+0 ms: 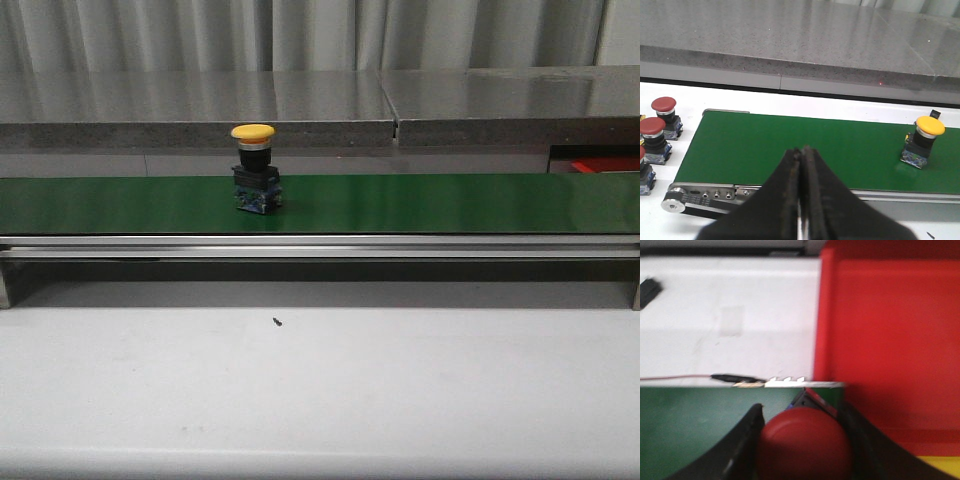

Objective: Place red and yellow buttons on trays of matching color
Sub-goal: 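Lower the red button into the red tray and open the right gripper, then grasp the yellow button at the belt's end with the right gripper, then lower the yellow button into the yellow tray and open the right gripper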

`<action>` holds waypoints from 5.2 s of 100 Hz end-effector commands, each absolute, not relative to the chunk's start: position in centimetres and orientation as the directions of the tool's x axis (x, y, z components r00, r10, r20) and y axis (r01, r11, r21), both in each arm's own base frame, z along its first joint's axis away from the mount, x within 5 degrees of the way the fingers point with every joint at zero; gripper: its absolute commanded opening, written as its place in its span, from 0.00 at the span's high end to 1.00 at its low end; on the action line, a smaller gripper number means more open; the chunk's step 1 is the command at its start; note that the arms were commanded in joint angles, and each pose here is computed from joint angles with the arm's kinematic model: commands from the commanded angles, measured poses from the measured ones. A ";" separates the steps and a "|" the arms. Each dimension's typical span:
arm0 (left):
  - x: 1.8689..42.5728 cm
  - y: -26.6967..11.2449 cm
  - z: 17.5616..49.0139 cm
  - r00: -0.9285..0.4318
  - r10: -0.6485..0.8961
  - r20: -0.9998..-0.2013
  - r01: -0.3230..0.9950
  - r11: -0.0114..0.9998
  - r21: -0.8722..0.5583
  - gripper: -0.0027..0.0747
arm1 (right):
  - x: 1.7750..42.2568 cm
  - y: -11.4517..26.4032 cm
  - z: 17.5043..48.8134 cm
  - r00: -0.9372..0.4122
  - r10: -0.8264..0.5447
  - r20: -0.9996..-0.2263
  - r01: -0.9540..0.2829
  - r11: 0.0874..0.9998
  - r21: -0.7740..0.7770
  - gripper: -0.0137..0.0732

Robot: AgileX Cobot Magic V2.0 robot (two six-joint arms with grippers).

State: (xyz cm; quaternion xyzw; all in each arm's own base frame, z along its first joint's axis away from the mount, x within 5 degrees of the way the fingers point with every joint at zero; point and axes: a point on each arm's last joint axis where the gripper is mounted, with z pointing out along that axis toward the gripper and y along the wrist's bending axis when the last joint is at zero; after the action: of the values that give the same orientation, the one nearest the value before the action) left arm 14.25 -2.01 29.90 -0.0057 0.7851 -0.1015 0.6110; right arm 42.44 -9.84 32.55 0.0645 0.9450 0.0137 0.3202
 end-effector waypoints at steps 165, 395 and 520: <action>14.4 -1.9 31.5 -0.155 -0.161 -0.975 0.108 0.978 -0.179 0.99 | 42.2 -15.0 37.7 -0.660 0.159 -0.734 0.110 0.987 0.115 0.22; 14.4 -1.9 31.5 -0.155 -0.161 -0.975 0.108 0.978 -0.179 0.99 | 39.5 3.1 30.6 -0.807 -0.293 -0.513 -0.332 0.943 -0.017 0.75; 14.4 -1.9 31.5 -0.155 -0.161 -0.975 0.108 0.978 -0.179 0.99 | 36.2 -17.2 23.4 -0.819 0.375 -0.434 0.374 0.923 0.090 0.74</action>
State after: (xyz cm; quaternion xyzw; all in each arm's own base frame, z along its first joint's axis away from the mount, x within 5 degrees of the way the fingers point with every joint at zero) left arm 14.25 -2.01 29.90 -0.0050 0.7851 -0.1010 0.6111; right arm 36.09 -17.09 20.84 0.1960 0.9640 0.0108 0.1792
